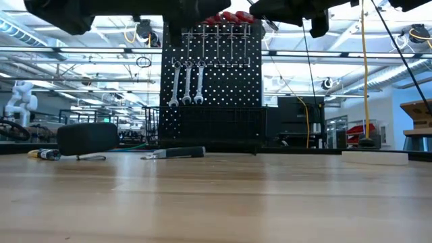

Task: Hang tools onto peg board
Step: Hang the right wrench on the peg board

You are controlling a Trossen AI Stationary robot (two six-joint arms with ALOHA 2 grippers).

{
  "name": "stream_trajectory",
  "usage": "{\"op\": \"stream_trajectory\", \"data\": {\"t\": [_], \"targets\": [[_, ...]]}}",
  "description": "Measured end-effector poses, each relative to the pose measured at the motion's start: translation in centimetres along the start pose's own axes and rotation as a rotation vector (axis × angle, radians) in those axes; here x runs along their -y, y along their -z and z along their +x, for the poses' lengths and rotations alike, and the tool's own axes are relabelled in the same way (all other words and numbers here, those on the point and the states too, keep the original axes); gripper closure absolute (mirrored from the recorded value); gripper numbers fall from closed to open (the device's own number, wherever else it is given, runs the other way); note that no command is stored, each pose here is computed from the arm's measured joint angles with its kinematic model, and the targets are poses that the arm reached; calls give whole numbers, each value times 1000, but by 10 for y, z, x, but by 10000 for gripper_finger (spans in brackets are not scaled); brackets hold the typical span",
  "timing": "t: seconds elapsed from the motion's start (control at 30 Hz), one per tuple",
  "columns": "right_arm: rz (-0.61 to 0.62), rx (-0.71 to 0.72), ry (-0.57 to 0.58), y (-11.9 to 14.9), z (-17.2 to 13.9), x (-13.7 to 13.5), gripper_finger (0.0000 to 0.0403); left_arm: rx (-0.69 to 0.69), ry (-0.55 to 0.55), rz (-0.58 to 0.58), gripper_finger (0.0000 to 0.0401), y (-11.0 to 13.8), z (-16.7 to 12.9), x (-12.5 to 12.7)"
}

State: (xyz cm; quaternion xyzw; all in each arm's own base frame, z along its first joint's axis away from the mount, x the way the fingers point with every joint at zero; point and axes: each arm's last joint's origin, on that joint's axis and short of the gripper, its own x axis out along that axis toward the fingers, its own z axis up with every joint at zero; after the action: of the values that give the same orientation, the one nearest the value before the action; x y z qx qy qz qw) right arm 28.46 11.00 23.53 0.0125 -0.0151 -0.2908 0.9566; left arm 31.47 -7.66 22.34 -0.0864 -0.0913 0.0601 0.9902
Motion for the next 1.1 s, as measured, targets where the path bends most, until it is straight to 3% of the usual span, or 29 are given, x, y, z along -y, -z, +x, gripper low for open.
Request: {"op": "stream_trajectory", "data": {"t": [0.43, 0.6, 1.1], "targets": [[-14, 0, 17, 5, 7, 1, 377, 25, -62, -51, 234, -12, 15, -8], [1, 14, -25, 3, 8, 1, 377, 7, -83, -103, 234, -11, 19, -14], [-9, 22, -42, 2, 10, 1, 377, -19, -52, -95, 234, -4, 26, -14]]}}
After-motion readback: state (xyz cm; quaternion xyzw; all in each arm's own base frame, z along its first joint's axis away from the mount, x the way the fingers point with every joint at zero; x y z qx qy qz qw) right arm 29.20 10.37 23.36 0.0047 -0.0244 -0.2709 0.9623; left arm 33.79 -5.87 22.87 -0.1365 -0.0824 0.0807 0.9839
